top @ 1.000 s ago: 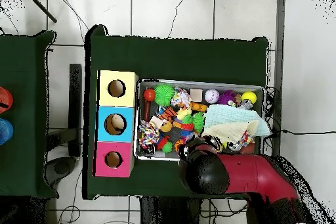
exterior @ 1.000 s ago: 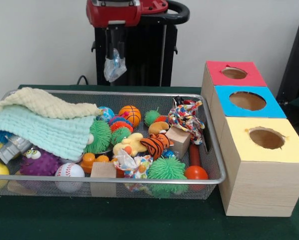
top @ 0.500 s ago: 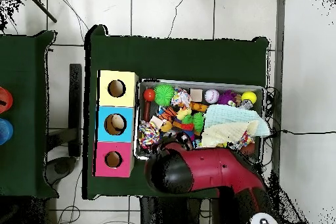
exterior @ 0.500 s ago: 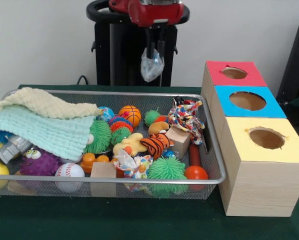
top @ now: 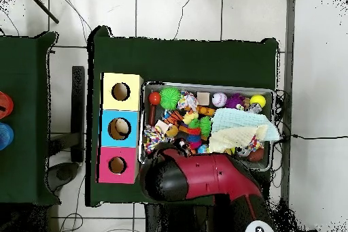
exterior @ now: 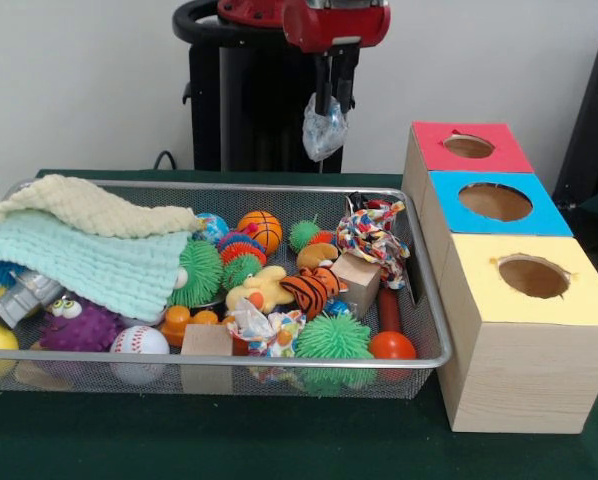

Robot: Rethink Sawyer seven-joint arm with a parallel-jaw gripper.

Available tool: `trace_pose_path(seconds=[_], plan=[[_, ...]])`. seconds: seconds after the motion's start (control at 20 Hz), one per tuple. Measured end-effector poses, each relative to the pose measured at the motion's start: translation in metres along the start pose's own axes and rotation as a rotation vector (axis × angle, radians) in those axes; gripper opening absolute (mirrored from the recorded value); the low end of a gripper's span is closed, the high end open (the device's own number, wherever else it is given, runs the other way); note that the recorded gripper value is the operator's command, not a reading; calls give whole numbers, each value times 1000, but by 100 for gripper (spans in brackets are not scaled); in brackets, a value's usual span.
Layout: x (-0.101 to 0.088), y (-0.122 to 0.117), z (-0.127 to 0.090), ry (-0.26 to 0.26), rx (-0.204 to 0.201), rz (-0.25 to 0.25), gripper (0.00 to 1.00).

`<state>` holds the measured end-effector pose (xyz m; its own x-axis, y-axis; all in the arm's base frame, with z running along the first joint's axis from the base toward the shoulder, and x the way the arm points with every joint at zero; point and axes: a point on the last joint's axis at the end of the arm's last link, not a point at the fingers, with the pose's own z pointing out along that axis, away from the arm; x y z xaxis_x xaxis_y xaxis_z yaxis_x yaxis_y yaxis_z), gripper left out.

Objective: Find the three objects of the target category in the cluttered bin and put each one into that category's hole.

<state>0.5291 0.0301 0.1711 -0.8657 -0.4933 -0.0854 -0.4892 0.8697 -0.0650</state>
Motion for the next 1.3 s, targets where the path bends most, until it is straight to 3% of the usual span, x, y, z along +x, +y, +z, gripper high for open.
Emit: trace_pose_path(seconds=[0.5, 1.3], plan=[[4, -9, -1, -11, 15, 48, 0], [-28, 27, -9, -51, 19, 56, 0]])
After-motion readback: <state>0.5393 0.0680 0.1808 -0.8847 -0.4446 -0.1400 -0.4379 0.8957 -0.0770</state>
